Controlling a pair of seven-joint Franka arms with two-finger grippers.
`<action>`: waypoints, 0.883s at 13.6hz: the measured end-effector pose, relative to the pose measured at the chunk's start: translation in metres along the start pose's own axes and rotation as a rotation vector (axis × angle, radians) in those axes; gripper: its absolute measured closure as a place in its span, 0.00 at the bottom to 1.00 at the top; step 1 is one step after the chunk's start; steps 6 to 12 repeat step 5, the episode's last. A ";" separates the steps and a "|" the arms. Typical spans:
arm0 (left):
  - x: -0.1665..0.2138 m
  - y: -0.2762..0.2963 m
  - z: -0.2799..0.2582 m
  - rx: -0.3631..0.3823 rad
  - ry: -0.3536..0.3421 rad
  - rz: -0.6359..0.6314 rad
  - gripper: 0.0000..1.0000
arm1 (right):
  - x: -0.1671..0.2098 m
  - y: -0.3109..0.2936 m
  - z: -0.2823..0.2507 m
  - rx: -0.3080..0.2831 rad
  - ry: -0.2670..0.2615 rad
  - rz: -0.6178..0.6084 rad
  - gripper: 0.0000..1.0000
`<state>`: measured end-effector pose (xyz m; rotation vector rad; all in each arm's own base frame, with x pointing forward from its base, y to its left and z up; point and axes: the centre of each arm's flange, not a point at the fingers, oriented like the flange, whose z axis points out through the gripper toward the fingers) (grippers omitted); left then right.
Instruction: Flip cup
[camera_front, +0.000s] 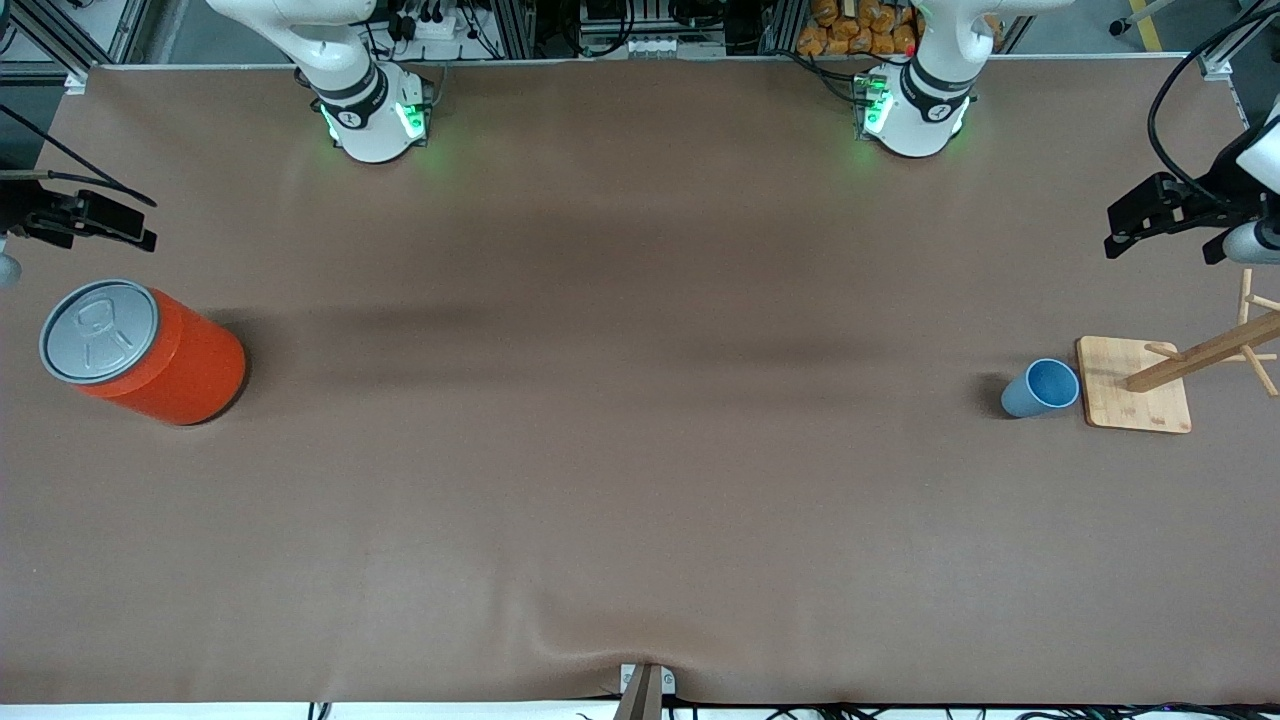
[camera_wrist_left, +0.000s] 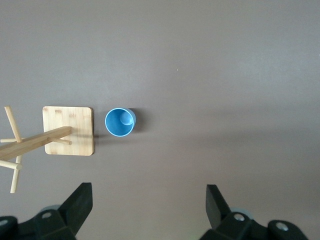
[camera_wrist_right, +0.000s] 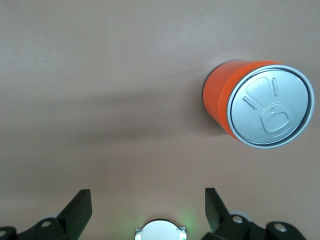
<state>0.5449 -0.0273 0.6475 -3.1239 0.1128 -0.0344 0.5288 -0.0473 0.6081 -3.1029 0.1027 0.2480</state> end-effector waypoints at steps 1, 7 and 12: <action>0.001 -0.001 0.003 0.000 -0.006 -0.011 0.00 | 0.000 0.000 0.000 0.000 0.000 0.000 0.00; 0.002 -0.002 0.008 0.000 -0.015 -0.026 0.00 | 0.000 0.000 0.001 0.000 -0.001 0.000 0.00; 0.002 -0.002 0.008 0.000 -0.015 -0.026 0.00 | 0.000 0.000 0.001 0.000 -0.001 0.000 0.00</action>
